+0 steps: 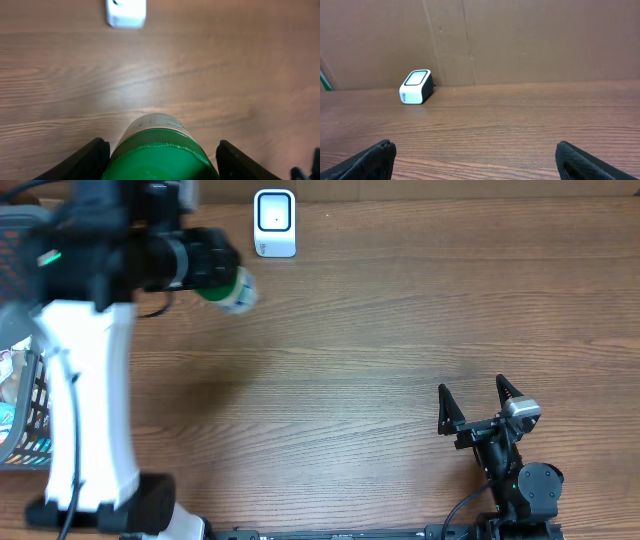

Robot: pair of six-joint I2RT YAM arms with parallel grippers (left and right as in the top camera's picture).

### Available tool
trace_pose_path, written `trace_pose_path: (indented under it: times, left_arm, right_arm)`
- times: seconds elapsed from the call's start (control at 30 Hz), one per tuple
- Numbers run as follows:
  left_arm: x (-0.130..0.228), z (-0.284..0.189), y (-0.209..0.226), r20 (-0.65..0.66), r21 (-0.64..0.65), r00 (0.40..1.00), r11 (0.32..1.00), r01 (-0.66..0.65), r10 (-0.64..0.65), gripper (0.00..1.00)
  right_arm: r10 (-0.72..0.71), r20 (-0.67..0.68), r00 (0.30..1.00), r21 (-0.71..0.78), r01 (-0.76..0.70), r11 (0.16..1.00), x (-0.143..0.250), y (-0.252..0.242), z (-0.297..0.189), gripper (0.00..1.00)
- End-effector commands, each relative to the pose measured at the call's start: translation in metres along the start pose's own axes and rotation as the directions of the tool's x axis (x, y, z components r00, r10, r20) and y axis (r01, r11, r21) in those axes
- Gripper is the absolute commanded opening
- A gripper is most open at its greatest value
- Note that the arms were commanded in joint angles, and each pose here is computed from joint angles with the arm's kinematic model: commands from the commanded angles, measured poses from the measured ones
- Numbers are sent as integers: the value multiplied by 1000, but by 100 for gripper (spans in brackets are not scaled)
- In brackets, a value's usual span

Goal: Scan the item barcode
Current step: 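Lift the jar out and carry it toward the scanner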

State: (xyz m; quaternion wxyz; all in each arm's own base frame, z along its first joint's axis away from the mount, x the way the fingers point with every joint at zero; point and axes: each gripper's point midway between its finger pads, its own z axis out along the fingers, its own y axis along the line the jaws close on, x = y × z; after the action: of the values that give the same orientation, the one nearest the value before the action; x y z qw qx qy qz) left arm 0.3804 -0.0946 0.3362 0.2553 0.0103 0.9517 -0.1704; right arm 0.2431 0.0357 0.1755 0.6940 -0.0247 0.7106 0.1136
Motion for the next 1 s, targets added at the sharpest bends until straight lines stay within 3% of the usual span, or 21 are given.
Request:
trace_pose_path:
  times: [0.0,0.5,0.7,0.97]
  left_arm:
    - [6,41,-11,-86,-25,994,997,-66,64,54]
    - [84,231,-60,-463,10,864,976,-215,196,51]
    - [109,265,-71,-504,-13,828,956,-292,246,51]
    - [108,275,-94,-449,-35,845,940,-340,290,52]
  right_arm:
    - [-1,2,1000,2,1,1000,2,-1,0,100]
    - [-1,2,1000,2,1,1000,2,-1,0,100]
    - [-1,2,1000,2,1,1000,2,-1,0,100]
    - [-1,2,1000,2,1,1000,2,-1,0,100]
